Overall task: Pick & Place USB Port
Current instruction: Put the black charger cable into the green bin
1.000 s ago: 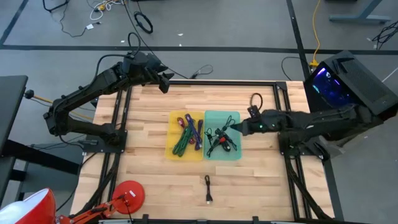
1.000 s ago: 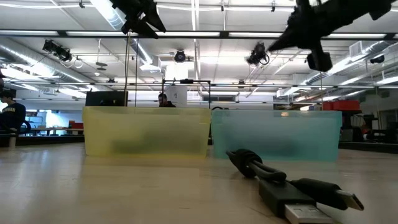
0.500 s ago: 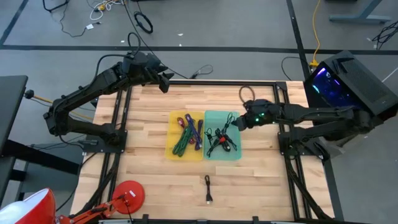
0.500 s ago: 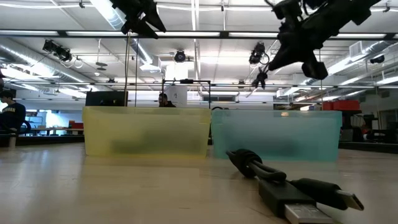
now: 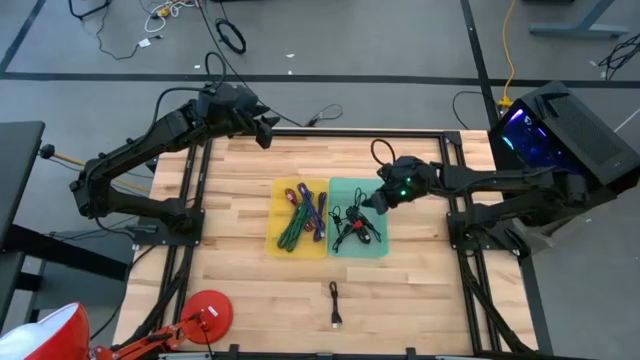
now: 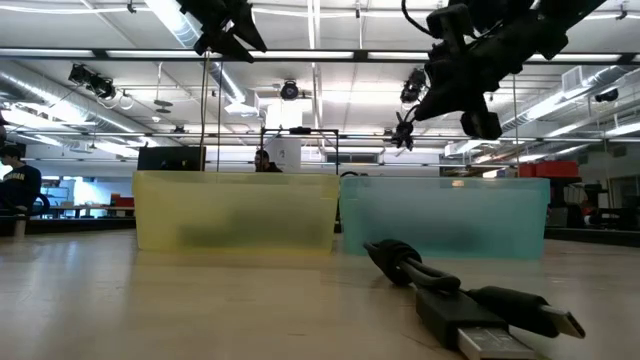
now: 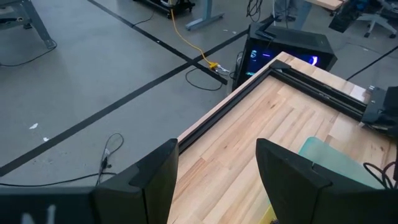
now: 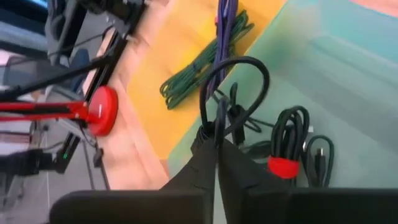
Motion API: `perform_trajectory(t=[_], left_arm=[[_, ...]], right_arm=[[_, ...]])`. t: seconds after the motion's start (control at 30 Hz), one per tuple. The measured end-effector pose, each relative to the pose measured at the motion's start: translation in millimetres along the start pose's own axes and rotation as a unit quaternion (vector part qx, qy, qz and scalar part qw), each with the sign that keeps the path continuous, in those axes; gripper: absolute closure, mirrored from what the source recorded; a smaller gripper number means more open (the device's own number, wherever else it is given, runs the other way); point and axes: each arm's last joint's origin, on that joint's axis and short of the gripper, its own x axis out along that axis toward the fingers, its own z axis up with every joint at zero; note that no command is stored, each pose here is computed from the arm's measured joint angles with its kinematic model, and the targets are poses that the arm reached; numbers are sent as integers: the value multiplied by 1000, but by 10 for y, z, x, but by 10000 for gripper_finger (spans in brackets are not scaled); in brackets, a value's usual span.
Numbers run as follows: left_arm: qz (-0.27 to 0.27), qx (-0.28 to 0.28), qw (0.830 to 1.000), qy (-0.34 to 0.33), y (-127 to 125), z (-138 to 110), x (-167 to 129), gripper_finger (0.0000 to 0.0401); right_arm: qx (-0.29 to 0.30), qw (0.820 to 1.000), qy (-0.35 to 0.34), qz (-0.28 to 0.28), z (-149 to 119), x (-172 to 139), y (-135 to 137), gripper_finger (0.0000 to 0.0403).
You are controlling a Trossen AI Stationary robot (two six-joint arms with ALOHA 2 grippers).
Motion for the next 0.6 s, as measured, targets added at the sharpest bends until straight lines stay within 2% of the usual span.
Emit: perform_trajectory(t=[0.17,0.37,0.6], left_arm=[[0,0,1000,0,1,0,0,181],[0,0,1000,0,1,0,0,181],[2,1,1000,0,2,0,0,181]], right_arm=[[-1,1000,9,-5,8,-7,-36,353],[-8,1000,8,-5,22,-11,-46,293],[10,997,46,55,-15,-3,45,239]])
